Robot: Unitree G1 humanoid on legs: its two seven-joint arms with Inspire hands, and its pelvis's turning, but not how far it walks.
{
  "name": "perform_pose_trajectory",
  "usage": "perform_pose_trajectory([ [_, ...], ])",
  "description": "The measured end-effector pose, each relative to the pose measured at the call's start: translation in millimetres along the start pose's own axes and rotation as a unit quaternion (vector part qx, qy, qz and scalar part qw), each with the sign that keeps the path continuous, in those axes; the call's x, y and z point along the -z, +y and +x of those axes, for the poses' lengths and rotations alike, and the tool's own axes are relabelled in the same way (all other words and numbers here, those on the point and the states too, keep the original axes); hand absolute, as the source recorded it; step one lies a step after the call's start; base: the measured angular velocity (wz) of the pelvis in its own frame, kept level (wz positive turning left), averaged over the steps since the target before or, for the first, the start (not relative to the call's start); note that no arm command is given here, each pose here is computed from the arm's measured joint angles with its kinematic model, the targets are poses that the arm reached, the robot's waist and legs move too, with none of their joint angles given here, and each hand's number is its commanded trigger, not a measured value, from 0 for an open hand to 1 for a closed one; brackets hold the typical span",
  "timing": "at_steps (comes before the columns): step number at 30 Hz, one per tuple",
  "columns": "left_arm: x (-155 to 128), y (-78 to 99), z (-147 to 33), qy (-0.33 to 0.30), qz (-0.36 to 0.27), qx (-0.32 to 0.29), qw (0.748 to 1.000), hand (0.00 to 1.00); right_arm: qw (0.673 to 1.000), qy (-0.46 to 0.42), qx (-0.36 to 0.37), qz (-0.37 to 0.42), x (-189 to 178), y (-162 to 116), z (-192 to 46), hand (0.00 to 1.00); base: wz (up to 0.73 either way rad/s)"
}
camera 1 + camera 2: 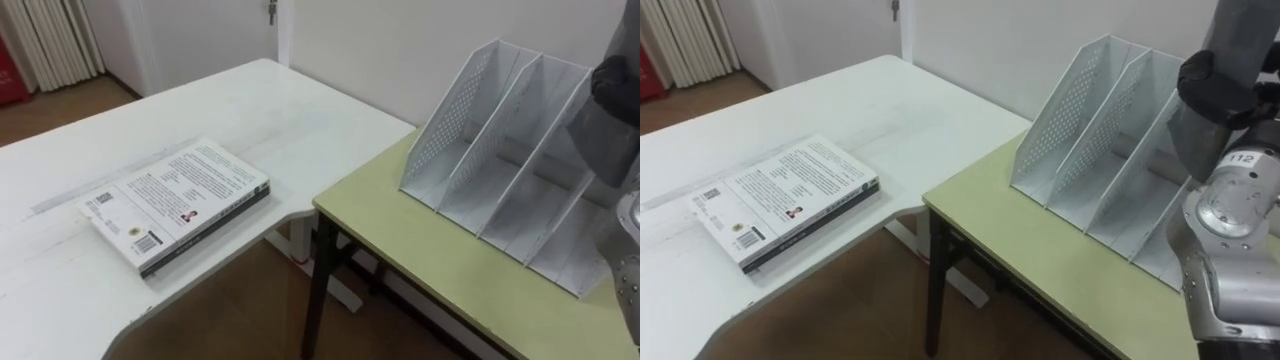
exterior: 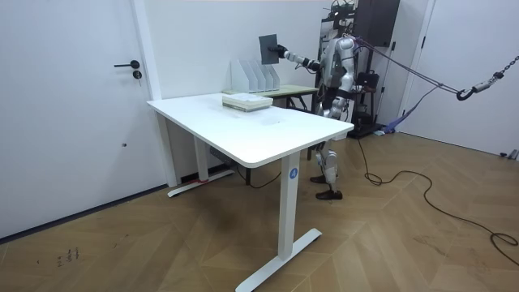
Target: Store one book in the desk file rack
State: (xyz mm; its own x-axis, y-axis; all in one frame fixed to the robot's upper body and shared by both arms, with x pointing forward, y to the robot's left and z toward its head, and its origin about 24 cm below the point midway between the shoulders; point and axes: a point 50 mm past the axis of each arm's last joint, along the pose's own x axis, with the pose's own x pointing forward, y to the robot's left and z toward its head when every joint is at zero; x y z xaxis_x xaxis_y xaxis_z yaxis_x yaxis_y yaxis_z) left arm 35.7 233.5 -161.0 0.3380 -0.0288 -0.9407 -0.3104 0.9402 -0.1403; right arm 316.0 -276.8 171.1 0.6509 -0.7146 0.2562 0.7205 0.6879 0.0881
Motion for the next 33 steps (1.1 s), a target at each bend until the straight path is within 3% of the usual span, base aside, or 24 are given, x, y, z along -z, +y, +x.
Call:
perform_pose_trajectory([
  [26,2,4.7,-0.7,0.006,-0.006,-0.036,0.999,0.0,1.0,0.012,0.023,-0.002,4,-5,3,1.0,0.01],
  [33,1,7.5,-1.3,0.004,-0.01,-0.049,0.999,0.0,0.998,0.056,0.035,-0.006,16,-7,15,1.0,0.0],
])
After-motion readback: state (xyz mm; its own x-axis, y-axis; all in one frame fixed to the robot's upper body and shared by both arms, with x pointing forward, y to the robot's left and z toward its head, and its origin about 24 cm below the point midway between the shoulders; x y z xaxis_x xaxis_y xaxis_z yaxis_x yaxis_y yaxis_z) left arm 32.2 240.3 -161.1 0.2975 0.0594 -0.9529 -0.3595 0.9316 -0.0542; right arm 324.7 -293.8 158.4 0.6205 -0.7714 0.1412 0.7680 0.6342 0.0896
